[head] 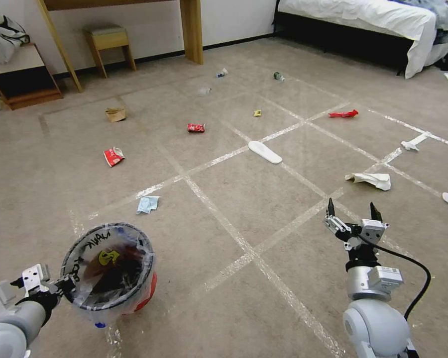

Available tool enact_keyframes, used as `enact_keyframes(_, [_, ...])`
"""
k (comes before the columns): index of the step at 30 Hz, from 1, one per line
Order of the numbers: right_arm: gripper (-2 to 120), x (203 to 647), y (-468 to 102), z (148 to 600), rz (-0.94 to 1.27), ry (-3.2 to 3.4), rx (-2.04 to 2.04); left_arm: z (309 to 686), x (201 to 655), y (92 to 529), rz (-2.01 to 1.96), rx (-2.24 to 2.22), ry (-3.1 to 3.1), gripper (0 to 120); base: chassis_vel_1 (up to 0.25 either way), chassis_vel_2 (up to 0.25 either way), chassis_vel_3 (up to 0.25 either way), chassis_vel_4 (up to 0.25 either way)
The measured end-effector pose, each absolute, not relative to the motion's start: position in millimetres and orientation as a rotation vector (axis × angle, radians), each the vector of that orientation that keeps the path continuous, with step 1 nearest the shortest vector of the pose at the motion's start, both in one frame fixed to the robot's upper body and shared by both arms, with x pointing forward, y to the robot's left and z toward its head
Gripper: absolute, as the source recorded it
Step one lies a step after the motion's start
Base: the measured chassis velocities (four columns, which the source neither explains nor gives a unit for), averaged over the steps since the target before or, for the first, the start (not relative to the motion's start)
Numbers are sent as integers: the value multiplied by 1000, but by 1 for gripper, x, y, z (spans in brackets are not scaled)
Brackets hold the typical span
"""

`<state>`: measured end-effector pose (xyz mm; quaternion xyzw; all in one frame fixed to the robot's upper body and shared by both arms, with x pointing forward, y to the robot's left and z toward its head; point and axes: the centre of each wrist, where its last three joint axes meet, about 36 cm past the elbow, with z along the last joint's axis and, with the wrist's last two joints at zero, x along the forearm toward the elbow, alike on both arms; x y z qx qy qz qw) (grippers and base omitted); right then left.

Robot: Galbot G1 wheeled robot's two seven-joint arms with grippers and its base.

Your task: Pick up the trash bin and place the garbage on the floor into it.

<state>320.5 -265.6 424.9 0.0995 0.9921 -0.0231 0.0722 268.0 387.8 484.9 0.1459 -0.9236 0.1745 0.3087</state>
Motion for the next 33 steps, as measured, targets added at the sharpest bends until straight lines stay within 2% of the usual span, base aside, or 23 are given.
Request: enact_keyframes(33, [100,320,-264,421,-76,2996,284,486,266,390,482,404,-2434,0,0,0,0,0])
